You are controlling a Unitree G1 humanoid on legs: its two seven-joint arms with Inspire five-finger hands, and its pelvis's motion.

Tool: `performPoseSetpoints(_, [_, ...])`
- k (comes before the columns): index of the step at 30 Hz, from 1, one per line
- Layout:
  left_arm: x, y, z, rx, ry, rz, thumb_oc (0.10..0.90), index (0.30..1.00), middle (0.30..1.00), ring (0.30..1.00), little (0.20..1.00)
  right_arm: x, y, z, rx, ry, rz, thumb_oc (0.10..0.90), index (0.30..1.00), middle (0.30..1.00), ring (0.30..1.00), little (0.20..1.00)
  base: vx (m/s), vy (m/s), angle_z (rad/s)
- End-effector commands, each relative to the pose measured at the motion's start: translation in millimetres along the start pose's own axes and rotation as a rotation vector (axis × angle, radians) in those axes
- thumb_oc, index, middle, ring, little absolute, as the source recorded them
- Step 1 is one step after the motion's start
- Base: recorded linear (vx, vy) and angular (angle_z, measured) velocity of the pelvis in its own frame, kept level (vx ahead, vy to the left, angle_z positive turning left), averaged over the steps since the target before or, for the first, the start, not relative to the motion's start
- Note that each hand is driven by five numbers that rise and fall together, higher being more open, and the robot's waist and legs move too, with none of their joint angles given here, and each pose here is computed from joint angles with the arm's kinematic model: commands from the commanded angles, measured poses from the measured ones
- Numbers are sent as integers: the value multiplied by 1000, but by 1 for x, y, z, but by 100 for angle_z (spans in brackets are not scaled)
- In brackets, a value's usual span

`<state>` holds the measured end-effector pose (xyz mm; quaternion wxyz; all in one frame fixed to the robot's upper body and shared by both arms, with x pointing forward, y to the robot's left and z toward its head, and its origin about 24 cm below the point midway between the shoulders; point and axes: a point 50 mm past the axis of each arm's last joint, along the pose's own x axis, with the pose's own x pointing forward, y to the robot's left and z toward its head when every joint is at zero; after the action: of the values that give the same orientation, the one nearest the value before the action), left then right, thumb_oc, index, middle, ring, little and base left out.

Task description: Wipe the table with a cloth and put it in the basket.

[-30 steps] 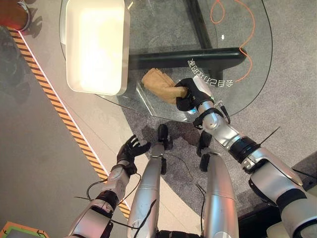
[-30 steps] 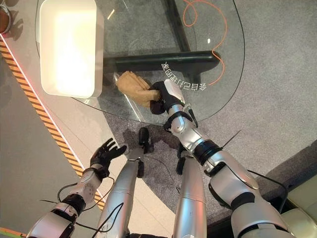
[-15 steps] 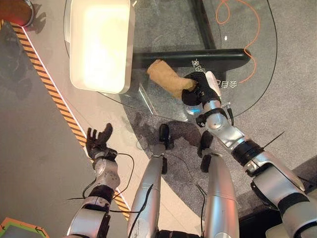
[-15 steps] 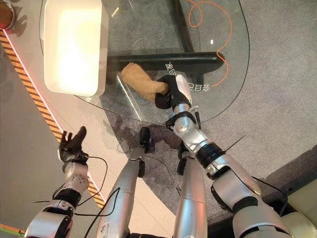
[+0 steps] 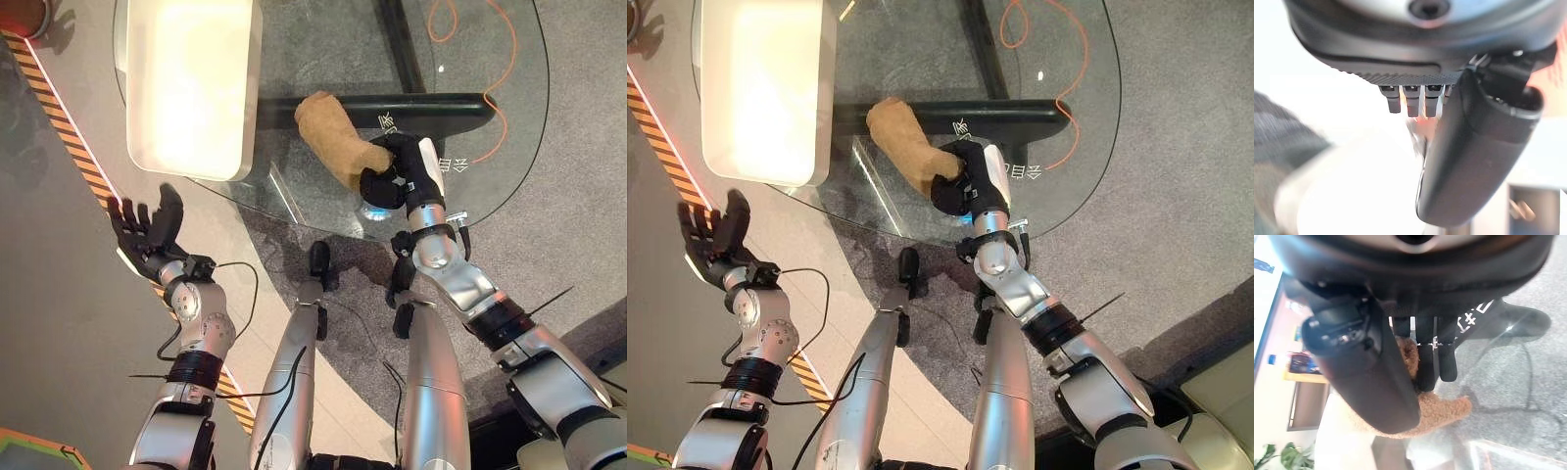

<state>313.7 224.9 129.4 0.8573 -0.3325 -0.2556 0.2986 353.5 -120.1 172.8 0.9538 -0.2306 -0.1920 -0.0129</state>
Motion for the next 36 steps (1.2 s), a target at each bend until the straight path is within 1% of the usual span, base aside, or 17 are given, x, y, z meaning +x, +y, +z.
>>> performPoseSetpoints(1, [4, -25, 47, -49, -222, -242, 800, 900, 900, 900, 900, -5, -1, 98, 194, -475, -19, 100, 300, 300, 300, 200, -15, -42, 1])
performPoseSetpoints(2, [1, -35, 49, -78, -204, -310, 800, 900, 900, 900, 900, -7, -2, 101, 203, -490, -18, 100, 300, 300, 300, 200, -13, -31, 0])
performPoseSetpoints(3, [0, -38, 50, -85, -202, -331, 800, 900, 900, 900, 900, -8, -3, 102, 204, -497, -18, 100, 300, 300, 300, 200, -13, -40, 0])
performPoseSetpoints(5, [-9, -57, 51, -143, -152, -464, 800, 900, 900, 900, 900, -13, -4, 106, 216, -539, -16, 100, 300, 300, 300, 200, -10, -39, 0])
performPoseSetpoints(8, [-16, -69, 45, -164, -81, -565, 800, 900, 900, 900, 900, -17, -5, 111, 226, -573, -8, 100, 300, 300, 300, 200, 0, 0, 0])
performPoseSetpoints(9, [-20, -76, 40, -186, -16, -631, 800, 900, 900, 900, 900, -19, -7, 114, 230, -596, -6, 100, 300, 300, 300, 200, 0, 0, 0])
performPoseSetpoints(12, [-27, -86, 33, -244, 81, -723, 800, 900, 900, 900, 900, -24, -10, 118, 246, -628, -1, 100, 300, 300, 300, 200, 0, 0, 0])
performPoseSetpoints(17, [-36, -98, 24, -345, 216, -806, 800, 900, 900, 900, 900, -30, -10, 123, 261, -673, 8, 100, 300, 300, 300, 200, 0, 0, 0])
performPoseSetpoints(24, [-43, -114, 20, -425, 311, -870, 800, 900, 900, 900, 900, -35, -12, 133, 295, -733, 9, 100, 300, 300, 300, 200, 0, 0, 0])
performPoseSetpoints(29, [-49, -123, 19, -466, 349, -898, 800, 900, 900, 900, 900, -40, -13, 142, 306, -782, 11, 100, 300, 300, 300, 200, 0, 0, 0])
performPoseSetpoints(36, [-53, -130, 22, -540, 374, -926, 800, 900, 900, 900, 900, -43, -9, 147, 315, -800, 38, 100, 300, 300, 300, 200, 0, 0, 0])
